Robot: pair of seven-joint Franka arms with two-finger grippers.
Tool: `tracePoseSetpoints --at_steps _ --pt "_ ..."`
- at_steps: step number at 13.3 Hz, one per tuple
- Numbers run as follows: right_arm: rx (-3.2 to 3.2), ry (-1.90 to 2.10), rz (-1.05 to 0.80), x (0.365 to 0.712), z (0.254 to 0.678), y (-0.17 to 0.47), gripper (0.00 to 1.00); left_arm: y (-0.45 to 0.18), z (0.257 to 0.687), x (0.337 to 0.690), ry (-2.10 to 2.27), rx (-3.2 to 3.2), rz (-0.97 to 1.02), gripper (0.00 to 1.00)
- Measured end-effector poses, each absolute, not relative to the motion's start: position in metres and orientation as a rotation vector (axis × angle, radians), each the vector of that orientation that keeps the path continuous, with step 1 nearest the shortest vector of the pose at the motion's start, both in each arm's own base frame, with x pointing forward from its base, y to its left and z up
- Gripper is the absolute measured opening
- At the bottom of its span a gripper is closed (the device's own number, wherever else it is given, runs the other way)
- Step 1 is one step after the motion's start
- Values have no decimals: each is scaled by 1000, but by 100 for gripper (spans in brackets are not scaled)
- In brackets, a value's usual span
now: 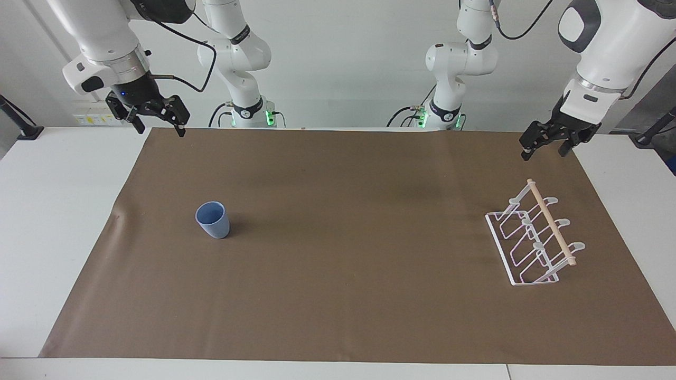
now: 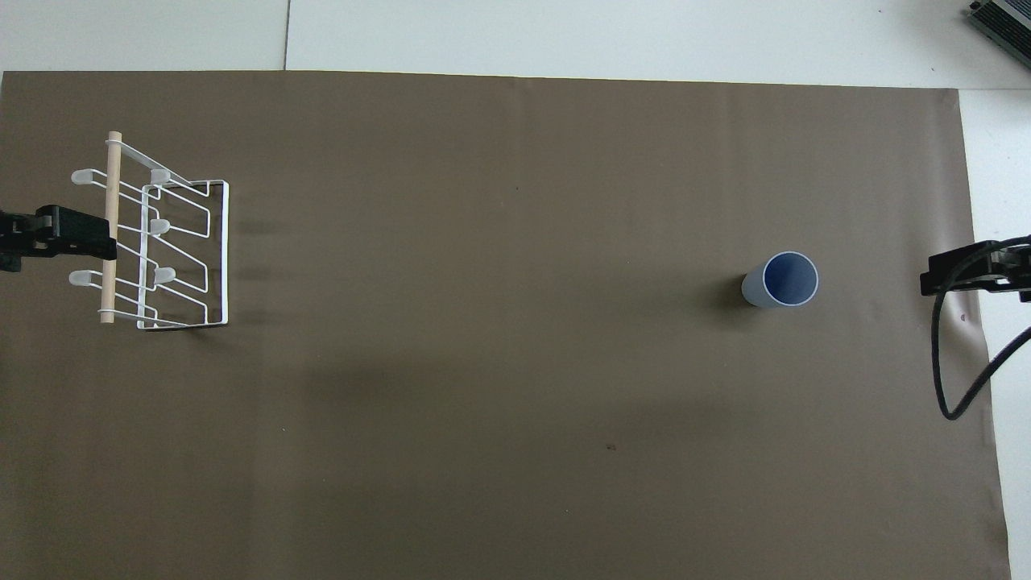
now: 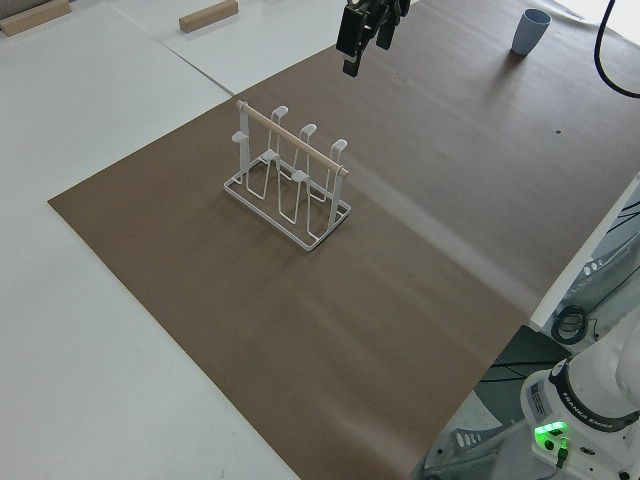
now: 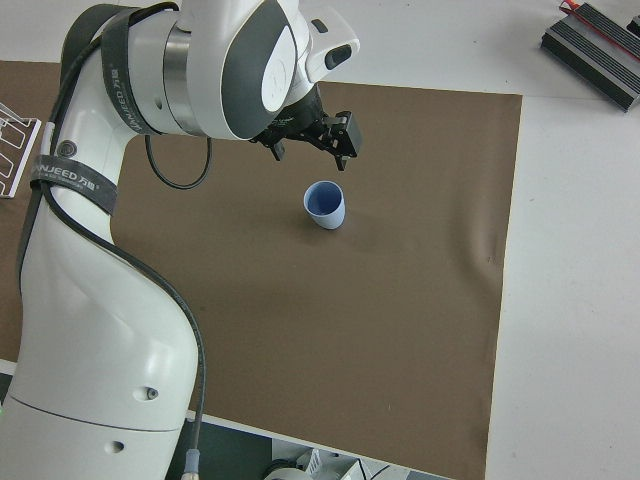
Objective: Hang cup on cup holder
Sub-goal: 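Reach the right gripper down into the light blue cup's rim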
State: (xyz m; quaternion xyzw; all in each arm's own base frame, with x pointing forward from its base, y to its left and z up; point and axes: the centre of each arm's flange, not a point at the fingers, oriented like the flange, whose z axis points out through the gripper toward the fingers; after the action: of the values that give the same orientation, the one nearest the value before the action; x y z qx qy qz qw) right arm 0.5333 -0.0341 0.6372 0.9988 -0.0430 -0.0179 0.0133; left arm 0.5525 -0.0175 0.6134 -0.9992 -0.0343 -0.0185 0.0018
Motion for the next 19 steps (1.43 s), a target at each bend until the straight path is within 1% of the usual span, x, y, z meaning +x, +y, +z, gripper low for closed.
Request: tracePoseSetpoints --at_steps 10,13,15,19 --pt "3112 -140 -77 531 631 -36 100 -18 614 553 -106 -3136 -67 100" --pt "3112 -138 -32 535 629 -36 100 -20 614 553 -102 -3136 -66 100" --pt "3113 -120 15 540 610 -36 100 -22 614 553 -98 -3136 -66 100" --pt "3114 -19 46 550 537 -35 100 -22 614 553 -98 -3136 -66 100"
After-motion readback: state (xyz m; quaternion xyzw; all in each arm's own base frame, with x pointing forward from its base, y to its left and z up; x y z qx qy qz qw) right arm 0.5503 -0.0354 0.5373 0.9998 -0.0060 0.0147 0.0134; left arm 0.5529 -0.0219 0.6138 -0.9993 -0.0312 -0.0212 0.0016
